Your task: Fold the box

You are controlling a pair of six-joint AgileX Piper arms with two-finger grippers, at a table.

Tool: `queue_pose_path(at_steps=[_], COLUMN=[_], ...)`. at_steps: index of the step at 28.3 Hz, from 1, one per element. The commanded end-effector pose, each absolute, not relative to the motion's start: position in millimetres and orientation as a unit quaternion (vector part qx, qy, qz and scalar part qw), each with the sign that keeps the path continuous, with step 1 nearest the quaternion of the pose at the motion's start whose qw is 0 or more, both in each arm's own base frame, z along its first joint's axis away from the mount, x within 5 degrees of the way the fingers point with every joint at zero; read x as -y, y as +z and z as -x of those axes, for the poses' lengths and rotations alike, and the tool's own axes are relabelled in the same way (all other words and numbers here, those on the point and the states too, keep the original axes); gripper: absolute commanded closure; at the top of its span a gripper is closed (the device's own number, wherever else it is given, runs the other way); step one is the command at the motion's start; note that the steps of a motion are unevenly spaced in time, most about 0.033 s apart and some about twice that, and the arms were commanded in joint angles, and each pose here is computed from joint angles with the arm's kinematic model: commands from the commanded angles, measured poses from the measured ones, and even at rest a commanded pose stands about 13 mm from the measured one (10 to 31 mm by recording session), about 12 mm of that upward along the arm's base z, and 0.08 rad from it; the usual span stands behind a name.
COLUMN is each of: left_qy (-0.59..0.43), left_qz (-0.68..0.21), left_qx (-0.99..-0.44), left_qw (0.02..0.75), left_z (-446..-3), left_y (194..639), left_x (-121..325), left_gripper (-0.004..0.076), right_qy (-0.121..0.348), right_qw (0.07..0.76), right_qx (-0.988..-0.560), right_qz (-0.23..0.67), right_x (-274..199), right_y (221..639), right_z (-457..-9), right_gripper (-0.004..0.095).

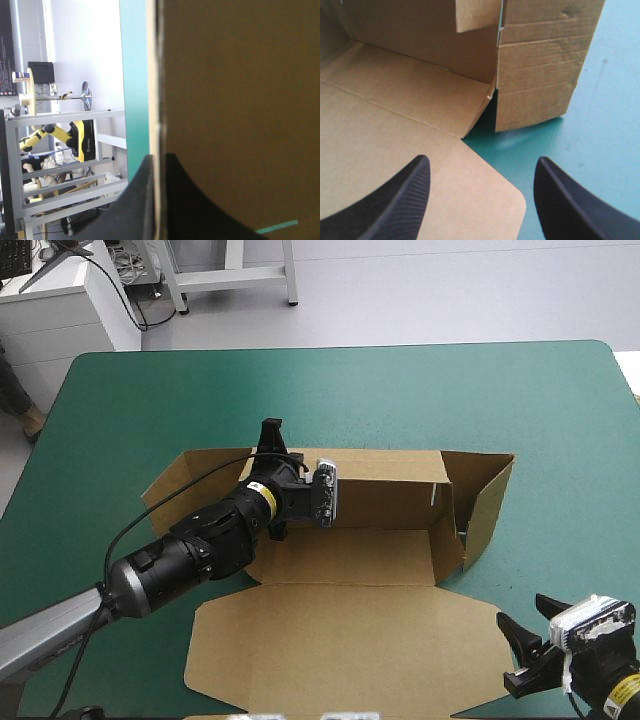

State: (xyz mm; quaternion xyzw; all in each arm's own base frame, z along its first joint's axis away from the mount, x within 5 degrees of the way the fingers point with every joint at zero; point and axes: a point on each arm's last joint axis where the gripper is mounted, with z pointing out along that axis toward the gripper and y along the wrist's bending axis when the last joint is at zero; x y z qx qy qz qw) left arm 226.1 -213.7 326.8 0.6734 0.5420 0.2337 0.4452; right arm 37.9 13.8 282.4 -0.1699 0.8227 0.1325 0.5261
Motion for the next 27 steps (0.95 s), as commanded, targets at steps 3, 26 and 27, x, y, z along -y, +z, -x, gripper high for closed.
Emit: queue_pose_path(at_steps=[3,26,27], left_qy=[0.221,0.216,0.216], left_qz=[-0.657,-0.655,-0.655], left_qx=[-0.543,-0.548,-0.548], left_qw=[0.474,0.472,0.472], left_z=[-222,-221,-221], left_y=[341,340,340], left_x=[214,213,213], left_gripper=[0.0732,0.0732,0.0732], right_qy=[0.164,0.02,0.015], right_qw=[0.567,0.604,0.604], right_qx=[-0.792,-0.793,-0.793], right_qz=[0.157,0.075,0.074], right_x=[-17,-19,-21], right_y=[298,450,456], right_z=[-40,-99,-104], right_gripper=[0.0353,0.0335,0.0335])
